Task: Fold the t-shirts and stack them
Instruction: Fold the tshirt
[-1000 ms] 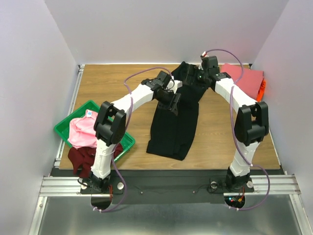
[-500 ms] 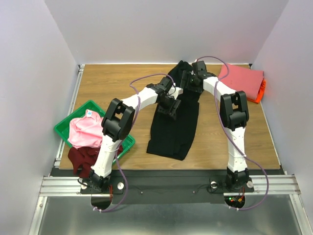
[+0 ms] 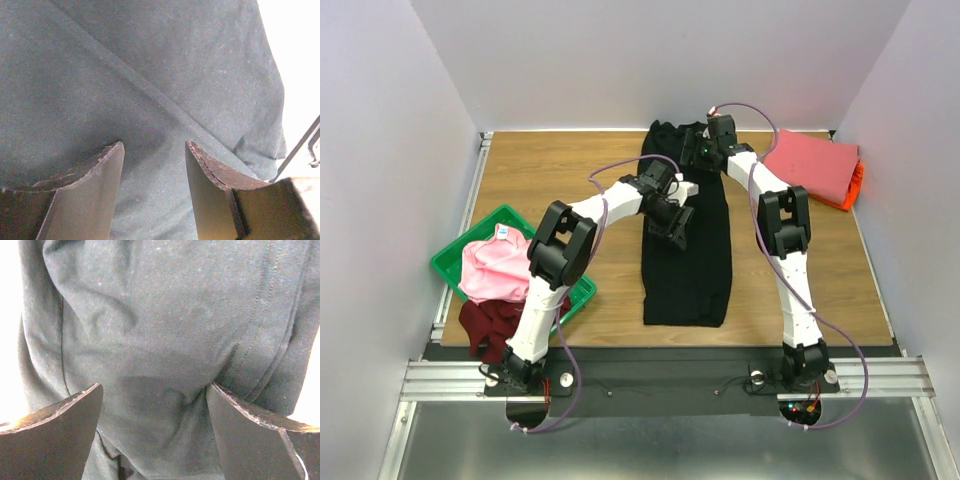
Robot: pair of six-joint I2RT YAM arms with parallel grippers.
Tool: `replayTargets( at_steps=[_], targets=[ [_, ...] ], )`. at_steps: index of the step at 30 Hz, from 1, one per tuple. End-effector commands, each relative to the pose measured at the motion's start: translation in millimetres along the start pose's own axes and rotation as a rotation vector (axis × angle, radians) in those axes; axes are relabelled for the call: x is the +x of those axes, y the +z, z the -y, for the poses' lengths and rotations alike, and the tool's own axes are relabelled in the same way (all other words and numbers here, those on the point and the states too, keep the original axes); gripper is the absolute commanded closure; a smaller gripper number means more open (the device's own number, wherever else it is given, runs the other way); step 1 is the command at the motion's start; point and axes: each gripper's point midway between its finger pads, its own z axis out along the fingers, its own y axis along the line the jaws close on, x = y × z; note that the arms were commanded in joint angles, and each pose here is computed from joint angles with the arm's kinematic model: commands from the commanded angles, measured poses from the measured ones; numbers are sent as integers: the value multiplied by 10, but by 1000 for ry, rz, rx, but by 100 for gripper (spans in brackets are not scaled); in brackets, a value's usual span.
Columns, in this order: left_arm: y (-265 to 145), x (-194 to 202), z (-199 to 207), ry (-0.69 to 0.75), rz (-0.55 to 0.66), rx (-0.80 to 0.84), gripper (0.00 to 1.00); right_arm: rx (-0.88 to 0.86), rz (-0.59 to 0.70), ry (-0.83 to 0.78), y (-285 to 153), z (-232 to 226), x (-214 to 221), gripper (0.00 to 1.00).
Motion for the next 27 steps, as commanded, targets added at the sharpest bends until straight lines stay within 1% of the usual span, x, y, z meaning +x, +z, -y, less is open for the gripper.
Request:
replayTargets(
  at_steps=[1, 2, 3, 4, 5, 6, 8, 10, 11, 13, 14, 15, 16, 17, 18, 19, 20, 21, 25, 26, 27],
  targets=[
    [37, 24, 82, -6, -18, -11, 36, -31, -103, -2, 147, 3, 344, 9],
    [-24, -100, 106, 5, 14, -28, 36, -35, -88, -7, 102, -30, 270, 9],
    [-97, -250, 65, -5, 58, -82, 36, -40, -49, -18, -37, -110, 83, 9],
    [-283, -527, 127, 15, 136, -104, 35, -41, -26, -25, -130, -156, -26, 9],
    [-403, -691, 153, 21, 191, -124, 34, -39, -7, -32, -224, -189, -115, 9],
    [-568, -902, 171, 25, 262, -166, 33, -50, 62, -55, -516, -331, -427, 9],
    [-925, -1179, 280, 47, 380, -199, 30, -40, 102, -81, -789, -385, -583, 9],
    [-1163, -1304, 299, 56, 444, -245, 28, -21, 147, -97, -1075, -425, -741, 8],
    [-1311, -1323, 318, 55, 463, -258, 26, -24, 185, -107, -1410, -509, -852, 8],
    [-1378, -1236, 293, 53, 444, -278, 26, -4, 198, -103, -1697, -491, -842, 8],
    [-1350, -1122, 254, 43, 402, -287, 26, 5, 185, -86, -1916, -463, -712, 9],
    [-1318, -1038, 227, 39, 374, -291, 26, 11, 172, -73, -2035, -445, -627, 8],
    [-1232, -852, 163, 27, 322, -297, 26, 20, 136, -60, -2136, -412, -475, 8],
    [-1138, -638, 69, 12, 260, -314, 26, 32, 87, -33, -2287, -348, -213, 9],
    [-1154, -552, 50, 12, 243, -326, 26, 51, 19, -23, -2372, -306, 32, 9],
    [-1105, -441, -4, 6, 210, -337, 26, 69, -30, -7, -2435, -251, 239, 9],
    [-1150, -343, -24, 3, 188, -355, 26, 83, -67, 2, -2525, -220, 412, 9],
    [-1164, -220, -57, 5, 160, -375, 26, 111, -147, 21, -2666, -156, 777, 9],
    [-1218, 150, -81, -47, 78, -402, 26, 172, -274, 50, -3029, -20, 1420, 11],
    [-1275, 207, -43, -61, 73, -401, 26, 191, -329, 59, -3124, -1, 1618, 12],
    [-1263, 309, -24, -89, 51, -391, 26, 184, -339, 63, -3229, -21, 1696, 12]
  ],
)
